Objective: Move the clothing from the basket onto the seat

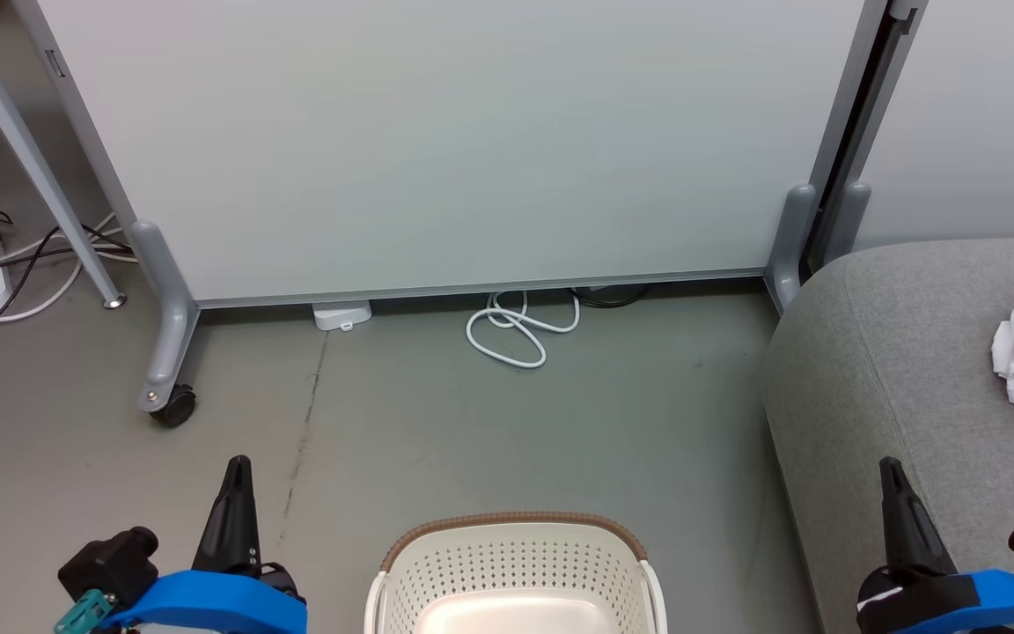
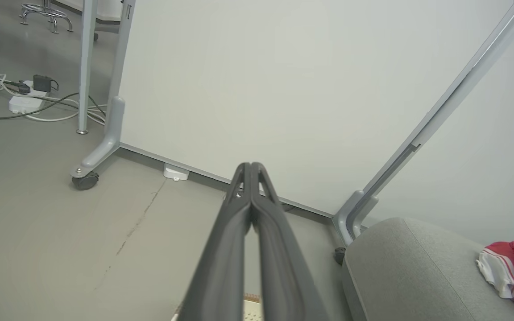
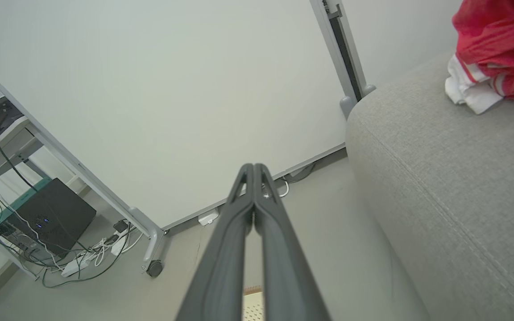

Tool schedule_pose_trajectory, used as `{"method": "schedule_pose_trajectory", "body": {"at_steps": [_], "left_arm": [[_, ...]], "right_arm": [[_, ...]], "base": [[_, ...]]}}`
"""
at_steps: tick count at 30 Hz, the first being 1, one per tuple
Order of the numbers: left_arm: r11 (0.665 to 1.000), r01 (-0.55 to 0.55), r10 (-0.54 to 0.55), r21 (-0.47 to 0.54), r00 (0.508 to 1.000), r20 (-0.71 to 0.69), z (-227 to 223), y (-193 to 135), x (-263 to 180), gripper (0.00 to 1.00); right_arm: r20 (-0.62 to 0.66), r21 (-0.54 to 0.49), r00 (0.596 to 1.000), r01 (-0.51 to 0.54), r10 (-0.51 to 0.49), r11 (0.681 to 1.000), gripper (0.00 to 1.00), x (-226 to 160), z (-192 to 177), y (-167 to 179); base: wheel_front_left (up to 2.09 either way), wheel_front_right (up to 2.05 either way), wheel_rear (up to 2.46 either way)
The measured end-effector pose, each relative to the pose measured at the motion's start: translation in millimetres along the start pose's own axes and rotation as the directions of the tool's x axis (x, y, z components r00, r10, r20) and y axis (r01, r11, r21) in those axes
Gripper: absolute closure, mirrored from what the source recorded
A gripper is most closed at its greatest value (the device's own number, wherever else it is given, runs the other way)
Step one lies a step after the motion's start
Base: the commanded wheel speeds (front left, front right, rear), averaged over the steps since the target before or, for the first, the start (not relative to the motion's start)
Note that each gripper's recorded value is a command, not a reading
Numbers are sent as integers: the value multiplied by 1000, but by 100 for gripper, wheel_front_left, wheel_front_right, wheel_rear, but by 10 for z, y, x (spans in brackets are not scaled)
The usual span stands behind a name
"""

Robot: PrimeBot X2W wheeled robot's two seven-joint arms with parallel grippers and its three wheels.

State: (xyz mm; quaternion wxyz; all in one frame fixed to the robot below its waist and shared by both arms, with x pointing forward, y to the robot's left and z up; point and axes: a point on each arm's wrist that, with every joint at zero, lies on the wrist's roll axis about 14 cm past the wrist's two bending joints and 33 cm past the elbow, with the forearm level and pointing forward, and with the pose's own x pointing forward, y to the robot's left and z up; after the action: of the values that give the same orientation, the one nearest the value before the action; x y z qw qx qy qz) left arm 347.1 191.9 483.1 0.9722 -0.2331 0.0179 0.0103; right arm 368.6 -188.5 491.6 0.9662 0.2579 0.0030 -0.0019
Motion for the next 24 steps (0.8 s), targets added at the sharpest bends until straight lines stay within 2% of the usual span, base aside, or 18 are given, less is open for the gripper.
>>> {"method": "schedule_pose_trajectory", "body": {"at_steps": [10, 24], "left_arm": [[987, -23, 23, -158, 1000, -2, 30, 36, 45, 100], [941, -38, 37, -335, 999, -10, 58, 58, 103, 100]], "right_arm": [[-4, 153, 1000, 19, -19, 988, 100, 34, 22, -21], [-12, 321, 999, 33, -31, 946, 100, 70, 41, -34]], "base": [[0, 0, 0], [0, 0, 0]]}}
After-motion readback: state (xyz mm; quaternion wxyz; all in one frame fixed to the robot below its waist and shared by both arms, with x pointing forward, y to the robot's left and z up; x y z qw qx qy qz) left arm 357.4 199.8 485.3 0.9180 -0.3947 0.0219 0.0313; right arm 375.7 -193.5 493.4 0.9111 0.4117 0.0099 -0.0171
